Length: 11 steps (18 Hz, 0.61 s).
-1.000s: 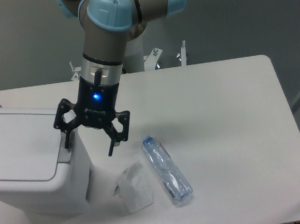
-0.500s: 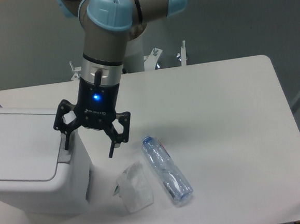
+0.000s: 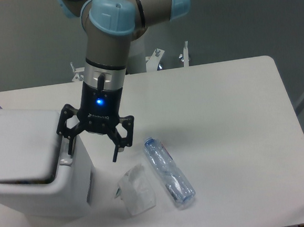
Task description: Open the trash can
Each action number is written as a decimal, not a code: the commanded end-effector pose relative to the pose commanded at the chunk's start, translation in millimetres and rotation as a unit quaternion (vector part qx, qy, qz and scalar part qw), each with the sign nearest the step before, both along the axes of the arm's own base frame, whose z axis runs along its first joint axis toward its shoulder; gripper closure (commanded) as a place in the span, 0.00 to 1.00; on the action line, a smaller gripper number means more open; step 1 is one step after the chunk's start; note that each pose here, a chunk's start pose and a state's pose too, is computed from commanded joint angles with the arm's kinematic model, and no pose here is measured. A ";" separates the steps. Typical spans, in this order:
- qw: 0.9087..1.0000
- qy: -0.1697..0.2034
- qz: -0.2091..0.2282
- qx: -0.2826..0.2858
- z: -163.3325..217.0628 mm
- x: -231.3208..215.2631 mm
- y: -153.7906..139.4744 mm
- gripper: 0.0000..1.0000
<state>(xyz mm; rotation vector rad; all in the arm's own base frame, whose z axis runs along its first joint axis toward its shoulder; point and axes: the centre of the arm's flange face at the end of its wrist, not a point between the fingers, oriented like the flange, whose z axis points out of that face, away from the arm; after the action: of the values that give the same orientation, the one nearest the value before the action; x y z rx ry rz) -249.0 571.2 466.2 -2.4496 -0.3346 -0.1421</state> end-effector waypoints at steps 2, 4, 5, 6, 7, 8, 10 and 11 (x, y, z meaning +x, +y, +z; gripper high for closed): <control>1.000 0.000 0.001 0.000 0.0 0.0 0.0 0.00; 1.000 0.000 0.002 0.002 2.5 0.1 -0.1 0.00; 1.000 0.000 0.002 0.003 4.4 0.8 -0.7 0.00; 1.000 0.001 0.002 0.004 6.2 1.4 -1.5 0.00; 1.000 0.001 0.002 0.005 7.0 1.3 -1.4 0.00; 1.000 0.002 0.002 0.006 7.8 1.2 -1.2 0.00; 1.000 0.003 0.001 0.007 9.4 1.0 -1.0 0.00; 1.000 0.005 0.000 0.007 10.0 0.5 -0.4 0.00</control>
<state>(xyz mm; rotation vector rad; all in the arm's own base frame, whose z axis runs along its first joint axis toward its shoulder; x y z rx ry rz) -248.5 570.9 476.2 -2.4347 -0.3286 -0.1319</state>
